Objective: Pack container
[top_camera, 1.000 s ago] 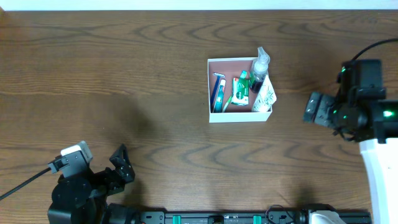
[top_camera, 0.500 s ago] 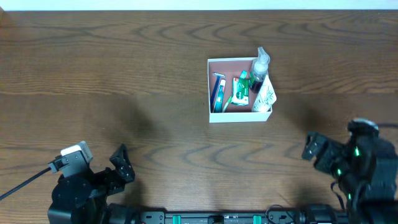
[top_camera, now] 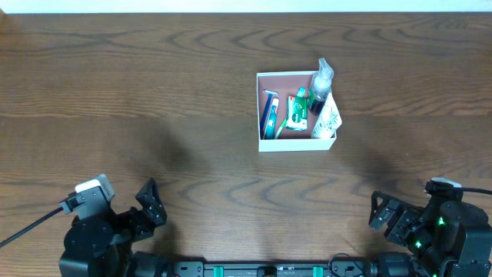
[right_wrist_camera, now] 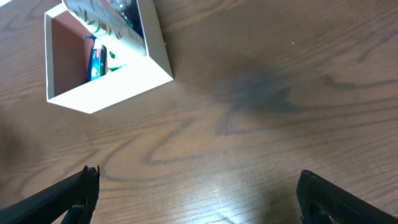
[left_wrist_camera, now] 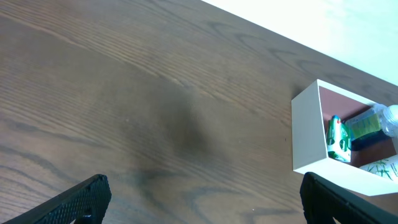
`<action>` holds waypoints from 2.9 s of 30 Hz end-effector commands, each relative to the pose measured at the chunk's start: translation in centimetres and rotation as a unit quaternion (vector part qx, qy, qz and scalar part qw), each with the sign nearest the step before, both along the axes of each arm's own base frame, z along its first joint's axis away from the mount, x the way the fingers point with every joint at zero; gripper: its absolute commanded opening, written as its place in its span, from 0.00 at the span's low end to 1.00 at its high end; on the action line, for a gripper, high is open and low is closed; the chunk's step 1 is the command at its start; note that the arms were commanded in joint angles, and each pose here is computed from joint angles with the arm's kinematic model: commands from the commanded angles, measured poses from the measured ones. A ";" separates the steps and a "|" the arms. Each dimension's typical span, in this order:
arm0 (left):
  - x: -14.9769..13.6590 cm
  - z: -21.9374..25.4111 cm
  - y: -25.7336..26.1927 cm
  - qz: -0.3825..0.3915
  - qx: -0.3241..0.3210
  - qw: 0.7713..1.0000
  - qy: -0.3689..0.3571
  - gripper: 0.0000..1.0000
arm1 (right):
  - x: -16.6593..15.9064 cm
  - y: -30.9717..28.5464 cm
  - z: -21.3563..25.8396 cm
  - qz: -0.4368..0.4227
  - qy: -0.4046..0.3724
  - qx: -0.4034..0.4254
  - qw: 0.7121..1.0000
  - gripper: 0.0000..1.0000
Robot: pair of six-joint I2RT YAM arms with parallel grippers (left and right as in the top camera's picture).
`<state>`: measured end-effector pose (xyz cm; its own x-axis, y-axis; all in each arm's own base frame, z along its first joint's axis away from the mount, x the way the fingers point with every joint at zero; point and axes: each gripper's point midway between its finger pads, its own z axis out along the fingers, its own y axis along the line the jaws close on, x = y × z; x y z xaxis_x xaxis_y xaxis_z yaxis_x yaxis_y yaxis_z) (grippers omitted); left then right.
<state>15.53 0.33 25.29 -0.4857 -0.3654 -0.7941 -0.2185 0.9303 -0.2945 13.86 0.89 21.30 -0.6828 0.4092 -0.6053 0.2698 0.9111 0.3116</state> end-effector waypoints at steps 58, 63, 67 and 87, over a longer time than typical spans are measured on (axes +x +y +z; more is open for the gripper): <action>0.0 0.1 0.3 0.006 0.008 1.000 -0.003 0.98 | 9.7 2.1 -1.5 0.142 -0.404 -0.175 0.887 0.99; 0.0 0.1 0.3 0.006 0.008 1.000 -0.003 0.98 | 10.2 2.6 -1.5 0.156 -0.439 -0.206 0.861 0.99; 0.0 0.1 0.3 0.006 0.008 1.000 -0.003 0.98 | 10.4 2.7 -1.6 0.157 -0.450 -0.212 0.853 0.99; 0.0 0.1 0.3 0.006 0.008 1.000 -0.003 0.98 | 10.5 2.8 -5.5 0.173 -0.384 -0.198 0.885 0.99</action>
